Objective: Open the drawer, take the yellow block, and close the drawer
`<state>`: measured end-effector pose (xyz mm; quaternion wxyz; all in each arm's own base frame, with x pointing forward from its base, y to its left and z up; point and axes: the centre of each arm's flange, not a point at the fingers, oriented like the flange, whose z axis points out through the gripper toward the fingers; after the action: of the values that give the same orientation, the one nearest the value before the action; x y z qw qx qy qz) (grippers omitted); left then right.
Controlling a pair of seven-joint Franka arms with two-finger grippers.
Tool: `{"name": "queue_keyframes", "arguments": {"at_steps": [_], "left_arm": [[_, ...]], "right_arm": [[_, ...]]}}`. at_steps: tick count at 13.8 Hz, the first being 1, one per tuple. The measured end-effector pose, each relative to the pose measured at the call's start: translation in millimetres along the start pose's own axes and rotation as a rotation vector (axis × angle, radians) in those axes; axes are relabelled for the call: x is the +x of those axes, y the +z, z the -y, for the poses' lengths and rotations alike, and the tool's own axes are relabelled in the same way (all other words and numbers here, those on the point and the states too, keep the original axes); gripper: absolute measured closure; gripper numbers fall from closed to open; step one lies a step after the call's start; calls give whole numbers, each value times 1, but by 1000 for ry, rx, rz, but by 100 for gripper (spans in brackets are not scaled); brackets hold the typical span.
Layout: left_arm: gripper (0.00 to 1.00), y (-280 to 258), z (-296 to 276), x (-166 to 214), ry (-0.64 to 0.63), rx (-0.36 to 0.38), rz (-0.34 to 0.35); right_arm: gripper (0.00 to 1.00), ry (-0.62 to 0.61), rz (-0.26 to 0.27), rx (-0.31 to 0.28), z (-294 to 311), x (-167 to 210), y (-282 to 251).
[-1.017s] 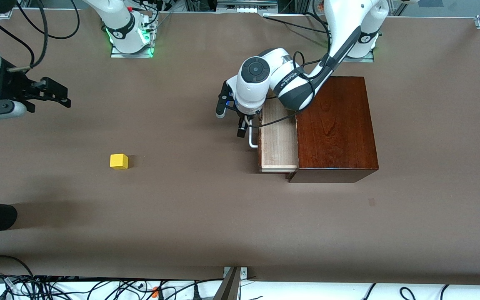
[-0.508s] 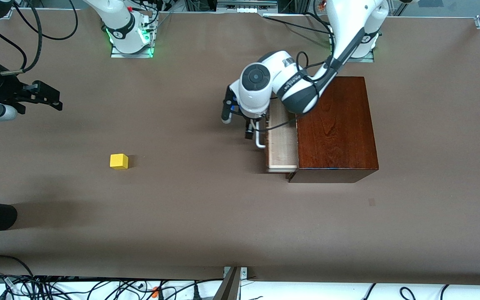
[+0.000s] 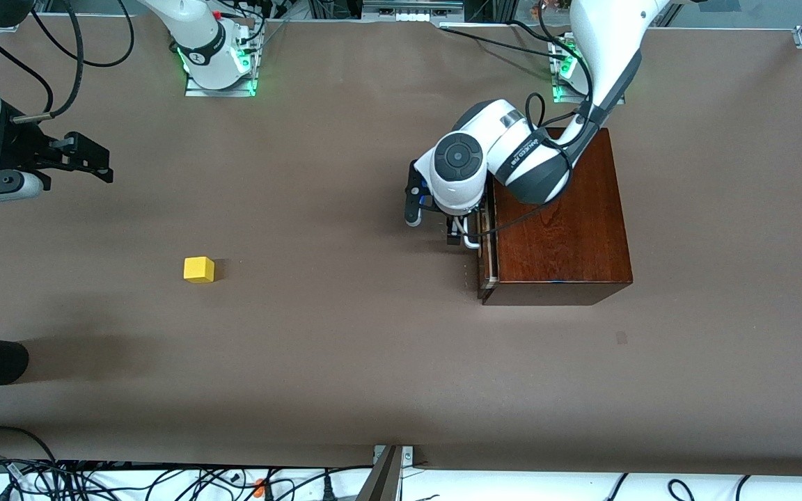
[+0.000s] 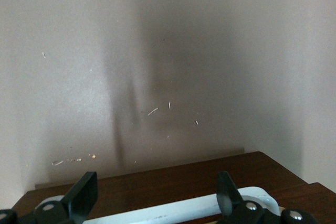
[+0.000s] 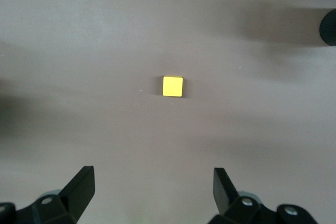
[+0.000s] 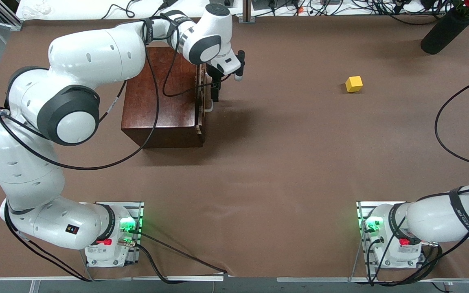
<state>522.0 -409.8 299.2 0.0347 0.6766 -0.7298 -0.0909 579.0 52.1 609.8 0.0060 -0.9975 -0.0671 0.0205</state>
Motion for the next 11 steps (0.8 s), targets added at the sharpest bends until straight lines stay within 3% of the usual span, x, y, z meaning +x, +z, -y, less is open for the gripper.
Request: {"name": "queue_keyframes", "arguments": {"at_steps": [7,11], "left_arm": [[0,1,3,-10,-15,-18,13],[0,-19,3,-16,-33,12,5]], "right_arm": [[0,10,0,-1,-5,0,0],[0,2,-3,-1,-1,1,0]]}}
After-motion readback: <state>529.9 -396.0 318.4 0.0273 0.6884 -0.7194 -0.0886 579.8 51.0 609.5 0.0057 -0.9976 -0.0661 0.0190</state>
